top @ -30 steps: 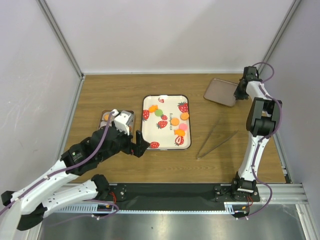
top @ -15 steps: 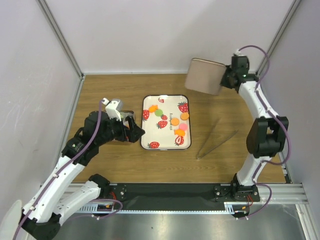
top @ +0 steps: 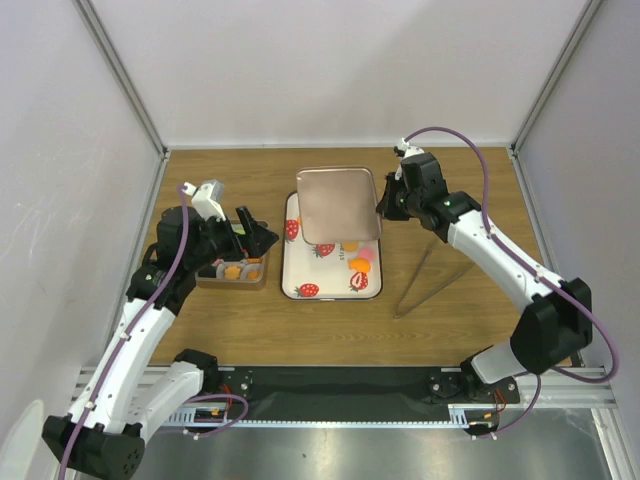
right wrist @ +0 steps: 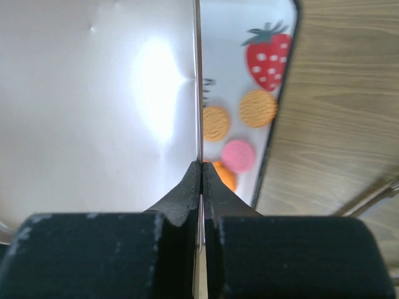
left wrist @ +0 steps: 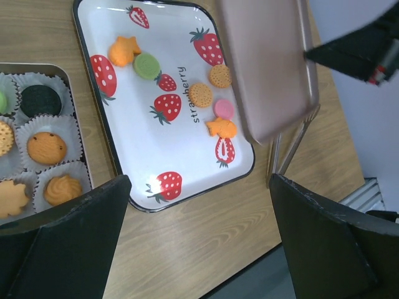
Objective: Pack the cookies
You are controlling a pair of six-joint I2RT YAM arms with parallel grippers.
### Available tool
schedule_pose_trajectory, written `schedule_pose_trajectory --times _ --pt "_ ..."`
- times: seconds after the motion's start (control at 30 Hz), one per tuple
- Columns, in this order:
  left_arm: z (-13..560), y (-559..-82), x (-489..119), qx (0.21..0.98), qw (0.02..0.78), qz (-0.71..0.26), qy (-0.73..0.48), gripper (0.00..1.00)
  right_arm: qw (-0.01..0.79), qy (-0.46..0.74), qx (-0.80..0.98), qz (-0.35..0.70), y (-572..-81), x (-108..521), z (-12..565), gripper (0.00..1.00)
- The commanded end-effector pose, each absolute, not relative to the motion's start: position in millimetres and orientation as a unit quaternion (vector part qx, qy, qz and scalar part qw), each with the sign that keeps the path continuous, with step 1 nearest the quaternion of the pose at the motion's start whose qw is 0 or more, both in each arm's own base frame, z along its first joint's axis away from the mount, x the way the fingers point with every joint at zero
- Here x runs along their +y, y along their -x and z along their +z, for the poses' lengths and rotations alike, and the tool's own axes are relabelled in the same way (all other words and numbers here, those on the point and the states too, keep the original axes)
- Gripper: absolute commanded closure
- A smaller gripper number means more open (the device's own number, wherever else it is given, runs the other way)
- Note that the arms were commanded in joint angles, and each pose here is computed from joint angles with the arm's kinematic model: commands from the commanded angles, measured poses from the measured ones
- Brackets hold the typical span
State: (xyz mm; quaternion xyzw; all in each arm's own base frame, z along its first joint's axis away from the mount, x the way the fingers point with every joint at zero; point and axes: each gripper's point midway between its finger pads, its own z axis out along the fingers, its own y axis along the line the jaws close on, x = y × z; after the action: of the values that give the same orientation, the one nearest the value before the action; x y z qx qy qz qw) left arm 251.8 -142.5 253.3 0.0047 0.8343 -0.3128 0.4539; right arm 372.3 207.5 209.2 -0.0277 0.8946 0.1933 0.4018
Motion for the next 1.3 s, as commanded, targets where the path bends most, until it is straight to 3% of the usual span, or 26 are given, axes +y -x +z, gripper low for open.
schedule_pose_trajectory --times 0.0,0.33,0.83,1.1,1.27 --pt "256.3 -262.3 -150.1 0.822 0.454 -0.345 0.013 0.0 0.447 0.045 0.854 0.261 -356.4 232.3 259.5 1.0" --pt "270.4 -275.0 -174.6 0.779 0.457 -0.429 0.022 0.02 0.43 0.095 0.845 0.304 -318.6 271.9 262.8 1.0" --pt "261.0 -275.1 -145.8 0.802 0.475 -0.355 0.07 0.11 0.437 0.071 0.846 0.297 -322.7 260.1 256.6 1.0" --pt "285.1 -269.7 -147.7 0.779 0.497 -0.376 0.064 0.1 0.433 0.07 0.846 0.303 -319.7 265.2 253.9 1.0" --pt "270.8 -275.8 -161.8 0.788 0.465 -0.401 0.051 0.08 0.429 0.076 0.843 0.316 -314.5 275.4 256.8 1.0"
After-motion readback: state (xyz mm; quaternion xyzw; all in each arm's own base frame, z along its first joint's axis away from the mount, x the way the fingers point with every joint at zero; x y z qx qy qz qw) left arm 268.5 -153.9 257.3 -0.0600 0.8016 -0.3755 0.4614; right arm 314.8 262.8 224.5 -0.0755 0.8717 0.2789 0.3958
